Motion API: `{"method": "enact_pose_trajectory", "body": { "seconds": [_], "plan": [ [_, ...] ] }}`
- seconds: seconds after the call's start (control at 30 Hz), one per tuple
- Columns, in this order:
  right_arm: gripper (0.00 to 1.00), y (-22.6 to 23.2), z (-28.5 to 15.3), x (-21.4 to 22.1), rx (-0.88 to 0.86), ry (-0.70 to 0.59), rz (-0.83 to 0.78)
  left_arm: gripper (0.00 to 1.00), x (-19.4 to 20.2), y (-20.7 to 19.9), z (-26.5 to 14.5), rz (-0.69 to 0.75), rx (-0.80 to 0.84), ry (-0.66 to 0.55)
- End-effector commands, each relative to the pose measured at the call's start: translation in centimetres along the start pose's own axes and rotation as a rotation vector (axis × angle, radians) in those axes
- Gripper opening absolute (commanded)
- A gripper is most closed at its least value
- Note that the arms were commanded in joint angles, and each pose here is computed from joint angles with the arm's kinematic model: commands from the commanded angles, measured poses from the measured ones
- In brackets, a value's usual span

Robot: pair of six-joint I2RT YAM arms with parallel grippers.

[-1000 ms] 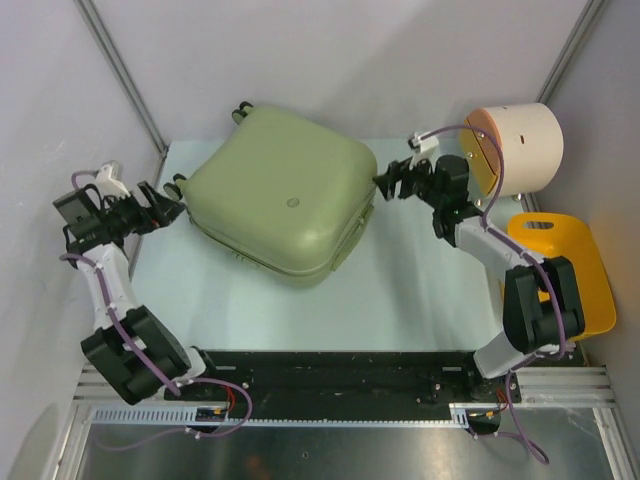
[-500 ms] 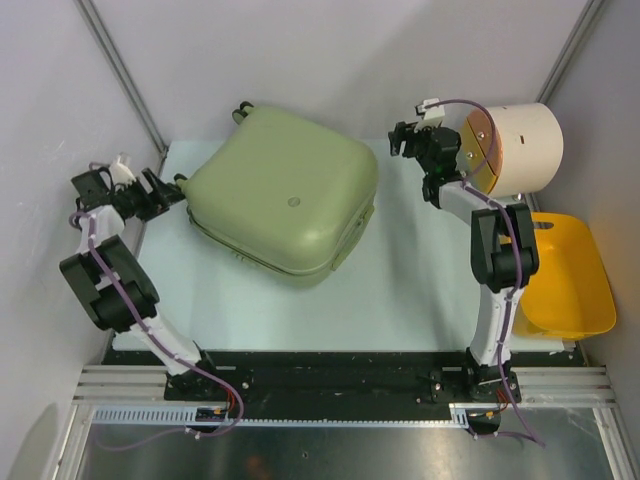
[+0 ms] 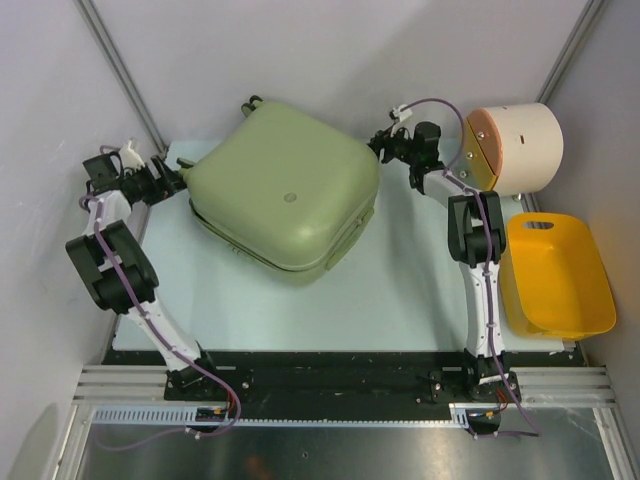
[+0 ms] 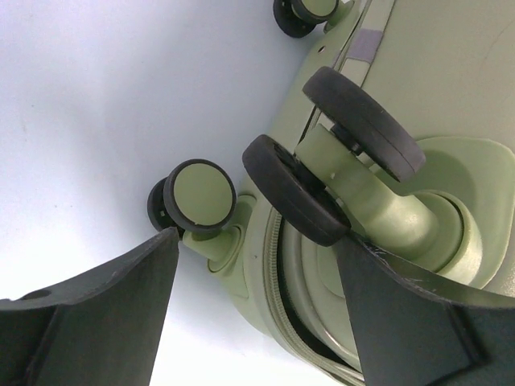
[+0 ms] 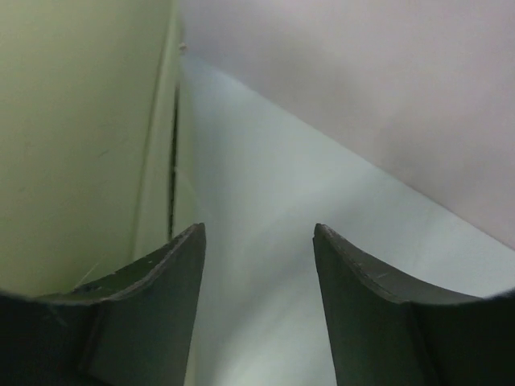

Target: Open, take out, and arrange the luggage

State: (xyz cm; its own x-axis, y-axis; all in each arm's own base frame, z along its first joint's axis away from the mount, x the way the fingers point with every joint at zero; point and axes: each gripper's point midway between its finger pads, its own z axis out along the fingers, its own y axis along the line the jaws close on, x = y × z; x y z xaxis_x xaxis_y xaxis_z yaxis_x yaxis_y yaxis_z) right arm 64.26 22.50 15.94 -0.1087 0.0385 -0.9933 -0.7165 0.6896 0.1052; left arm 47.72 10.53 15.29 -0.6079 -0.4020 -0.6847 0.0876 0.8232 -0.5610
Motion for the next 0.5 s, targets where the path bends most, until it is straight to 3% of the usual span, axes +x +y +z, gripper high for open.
{"method": "enact_pose_trajectory", "body": {
  "seconds": [0.0,0.17,0.3,0.47],
  "plan": [
    [0.58,8.3,-0.9,0.5,-0.367,0.051,0.049,0.84,1.7,-3.7,0.7,0.058,0.080,0.036],
    [0.48,11.0,-4.2,1.4,-0.410,0.086,0.124,0.84,5.6,-5.2,0.6,0.027,0.135,0.103],
    [0.47,12.9,-8.1,1.9,-0.349,0.141,0.191,0.82,6.4,-7.1,2.5,0.052,0.172,0.143],
    [0.51,8.5,-10.1,1.1,-0.138,0.167,0.184,0.82,5.3,-9.1,4.9,0.044,0.198,0.153]
  ]
}}
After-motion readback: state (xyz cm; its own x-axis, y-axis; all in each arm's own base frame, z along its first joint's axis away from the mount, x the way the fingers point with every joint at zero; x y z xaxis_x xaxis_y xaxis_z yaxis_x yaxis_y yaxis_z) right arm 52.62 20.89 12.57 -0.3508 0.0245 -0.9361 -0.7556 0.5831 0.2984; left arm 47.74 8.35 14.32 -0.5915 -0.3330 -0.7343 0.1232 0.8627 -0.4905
